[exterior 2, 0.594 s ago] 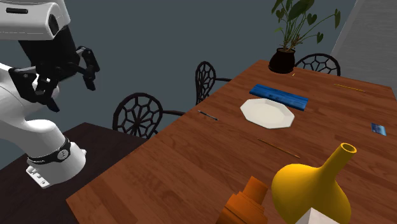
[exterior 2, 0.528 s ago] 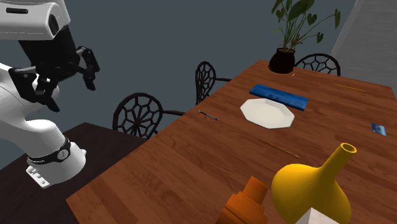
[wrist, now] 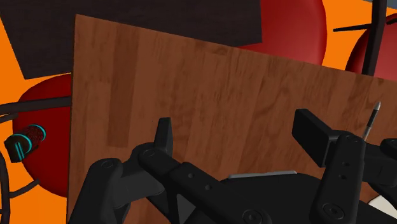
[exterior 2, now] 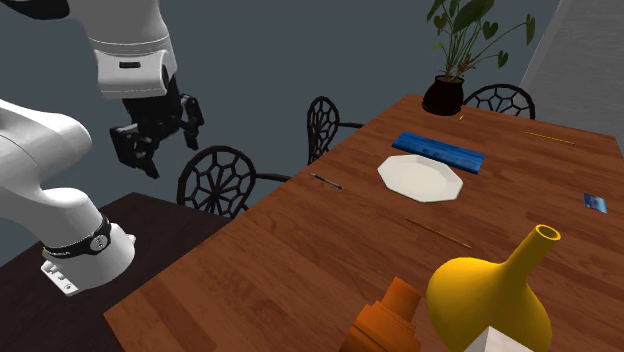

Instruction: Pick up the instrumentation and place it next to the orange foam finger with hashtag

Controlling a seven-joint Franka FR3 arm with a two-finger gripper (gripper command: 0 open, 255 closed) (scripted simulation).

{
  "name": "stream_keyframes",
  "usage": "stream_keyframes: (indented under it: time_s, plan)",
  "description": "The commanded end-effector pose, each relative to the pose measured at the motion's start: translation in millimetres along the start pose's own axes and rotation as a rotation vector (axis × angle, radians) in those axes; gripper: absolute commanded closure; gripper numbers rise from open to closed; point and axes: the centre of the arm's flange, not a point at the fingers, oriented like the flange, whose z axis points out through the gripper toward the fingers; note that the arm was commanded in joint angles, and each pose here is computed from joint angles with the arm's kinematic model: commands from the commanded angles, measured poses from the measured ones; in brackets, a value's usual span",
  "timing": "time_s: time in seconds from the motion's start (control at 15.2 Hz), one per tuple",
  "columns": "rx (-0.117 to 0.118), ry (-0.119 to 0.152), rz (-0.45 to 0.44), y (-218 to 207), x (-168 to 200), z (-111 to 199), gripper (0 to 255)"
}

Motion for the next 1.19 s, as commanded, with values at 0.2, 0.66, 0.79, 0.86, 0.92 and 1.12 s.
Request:
stream_keyframes:
  time_s: [0.2,0.66,0.79,0.86,0.92,1.12]
  plan:
    - [0.025,0.036,0.032,-45,13,39,0]
    - [0.057,0.082,0.075,-112,35,90,0]
    - [0.066,0.095,0.088,-131,42,104,0]
    - [0.071,0.102,0.094,-141,46,111,0]
    - [0.076,0.108,0.100,-150,50,118,0]
    - [0.090,0.128,0.118,-179,62,138,0]
